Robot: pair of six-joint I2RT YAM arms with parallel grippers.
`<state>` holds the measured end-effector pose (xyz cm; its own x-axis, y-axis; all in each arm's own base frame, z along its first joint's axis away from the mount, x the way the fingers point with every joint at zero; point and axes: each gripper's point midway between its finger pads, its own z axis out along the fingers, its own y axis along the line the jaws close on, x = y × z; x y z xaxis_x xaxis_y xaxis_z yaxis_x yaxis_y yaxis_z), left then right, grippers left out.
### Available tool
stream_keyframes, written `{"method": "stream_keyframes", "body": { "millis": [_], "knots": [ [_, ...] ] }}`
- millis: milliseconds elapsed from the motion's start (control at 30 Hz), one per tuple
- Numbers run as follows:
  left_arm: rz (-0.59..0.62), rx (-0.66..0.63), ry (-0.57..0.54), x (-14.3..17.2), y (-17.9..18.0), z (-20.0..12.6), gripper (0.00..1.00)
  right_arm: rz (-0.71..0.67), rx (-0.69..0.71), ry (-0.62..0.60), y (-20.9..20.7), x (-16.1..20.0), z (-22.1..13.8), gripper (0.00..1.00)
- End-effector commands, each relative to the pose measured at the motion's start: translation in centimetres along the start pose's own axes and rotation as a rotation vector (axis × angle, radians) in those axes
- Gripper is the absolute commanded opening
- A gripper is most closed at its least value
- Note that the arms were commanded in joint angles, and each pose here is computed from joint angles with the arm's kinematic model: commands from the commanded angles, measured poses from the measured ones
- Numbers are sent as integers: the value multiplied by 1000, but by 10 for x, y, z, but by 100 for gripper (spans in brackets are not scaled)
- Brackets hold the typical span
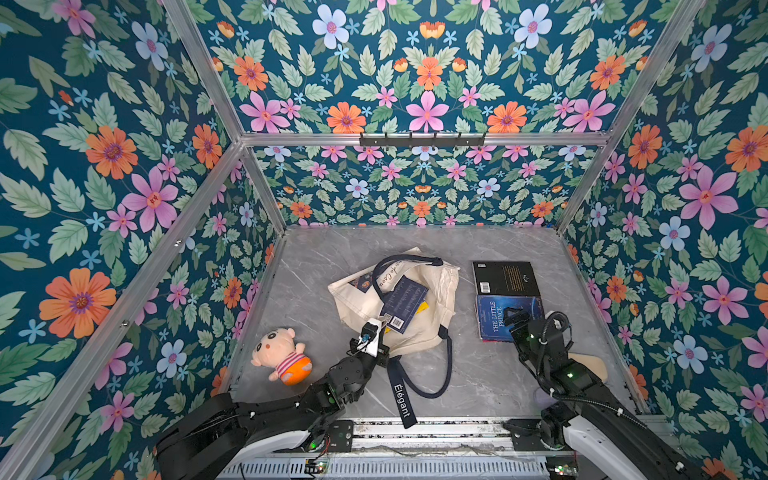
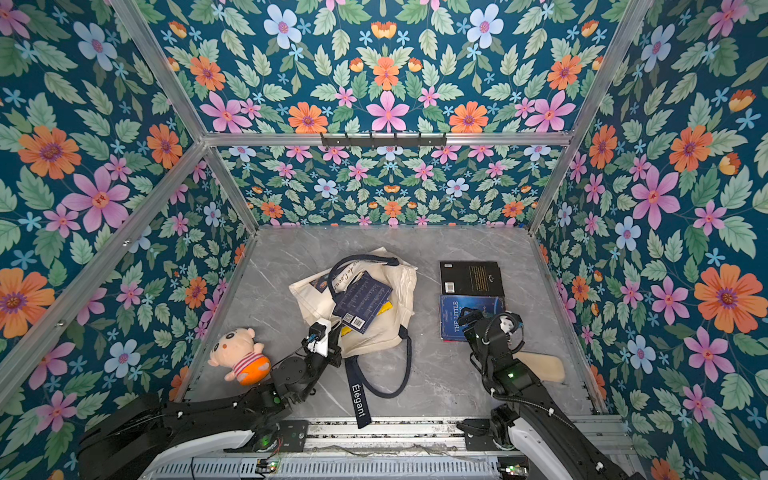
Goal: Take out the books from the canvas bag
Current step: Place the book on the book.
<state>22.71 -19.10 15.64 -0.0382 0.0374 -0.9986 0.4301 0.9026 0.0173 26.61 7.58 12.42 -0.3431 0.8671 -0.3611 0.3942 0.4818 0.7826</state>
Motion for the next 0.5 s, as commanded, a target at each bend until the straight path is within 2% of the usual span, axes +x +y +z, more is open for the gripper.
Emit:
{"method": "stream_keyframes", "body": {
  "millis": [0,200,333,467],
  "knots": [
    [-6,14,-32,-10,-3,1,0,-99,-117,46,39,13,-3,99],
    [-5,17,-35,-10,-3,0,0,-244,-248,98,97,48,-13,97],
    [-8,23,-39,-11,-4,0,0,-306,-351,219,131,93,-9,93],
    [-8,26,-40,-11,-4,0,0,-390,-395,326,156,143,-5,90]
  ]
}}
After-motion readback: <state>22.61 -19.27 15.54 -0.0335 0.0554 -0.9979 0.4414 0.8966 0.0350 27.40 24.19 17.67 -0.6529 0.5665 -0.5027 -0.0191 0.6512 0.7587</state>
